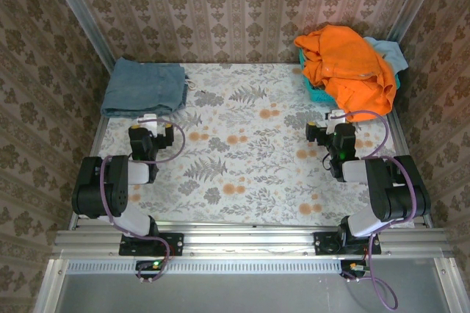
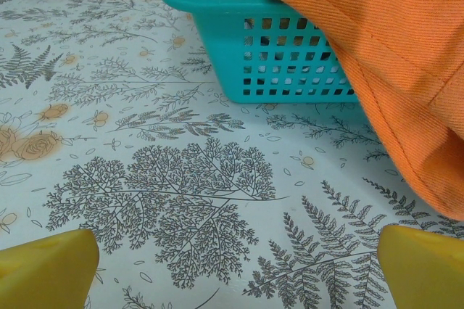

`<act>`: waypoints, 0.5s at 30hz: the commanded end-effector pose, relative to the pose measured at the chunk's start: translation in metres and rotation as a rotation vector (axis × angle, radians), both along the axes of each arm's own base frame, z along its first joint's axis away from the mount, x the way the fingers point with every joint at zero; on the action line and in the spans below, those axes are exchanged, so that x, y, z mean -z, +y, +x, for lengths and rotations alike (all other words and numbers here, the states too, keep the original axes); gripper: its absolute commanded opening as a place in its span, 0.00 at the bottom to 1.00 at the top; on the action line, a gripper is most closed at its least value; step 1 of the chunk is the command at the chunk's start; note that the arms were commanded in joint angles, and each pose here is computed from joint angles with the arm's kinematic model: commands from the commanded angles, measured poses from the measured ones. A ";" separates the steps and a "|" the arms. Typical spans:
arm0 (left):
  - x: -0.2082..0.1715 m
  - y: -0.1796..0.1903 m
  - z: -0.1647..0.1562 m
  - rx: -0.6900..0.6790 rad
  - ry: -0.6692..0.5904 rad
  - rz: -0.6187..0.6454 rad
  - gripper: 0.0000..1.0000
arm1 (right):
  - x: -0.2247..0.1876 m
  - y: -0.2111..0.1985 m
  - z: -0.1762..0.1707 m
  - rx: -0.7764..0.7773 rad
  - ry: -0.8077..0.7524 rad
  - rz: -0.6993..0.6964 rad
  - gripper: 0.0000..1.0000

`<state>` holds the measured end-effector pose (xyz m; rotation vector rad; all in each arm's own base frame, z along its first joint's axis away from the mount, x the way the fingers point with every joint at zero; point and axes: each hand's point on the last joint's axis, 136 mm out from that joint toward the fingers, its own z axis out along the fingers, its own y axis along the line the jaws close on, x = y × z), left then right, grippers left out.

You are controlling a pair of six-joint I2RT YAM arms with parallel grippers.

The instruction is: Fold and stack the trousers

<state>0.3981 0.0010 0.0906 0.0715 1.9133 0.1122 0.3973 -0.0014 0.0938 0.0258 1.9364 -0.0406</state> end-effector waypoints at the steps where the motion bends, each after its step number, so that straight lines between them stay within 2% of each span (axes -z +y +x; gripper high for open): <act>1: -0.006 -0.010 0.002 0.057 -0.017 0.010 1.00 | -0.003 0.000 0.003 0.005 -0.011 0.012 1.00; 15: -0.006 -0.014 0.001 0.075 -0.018 0.012 1.00 | -0.003 0.000 0.002 0.006 -0.012 0.012 1.00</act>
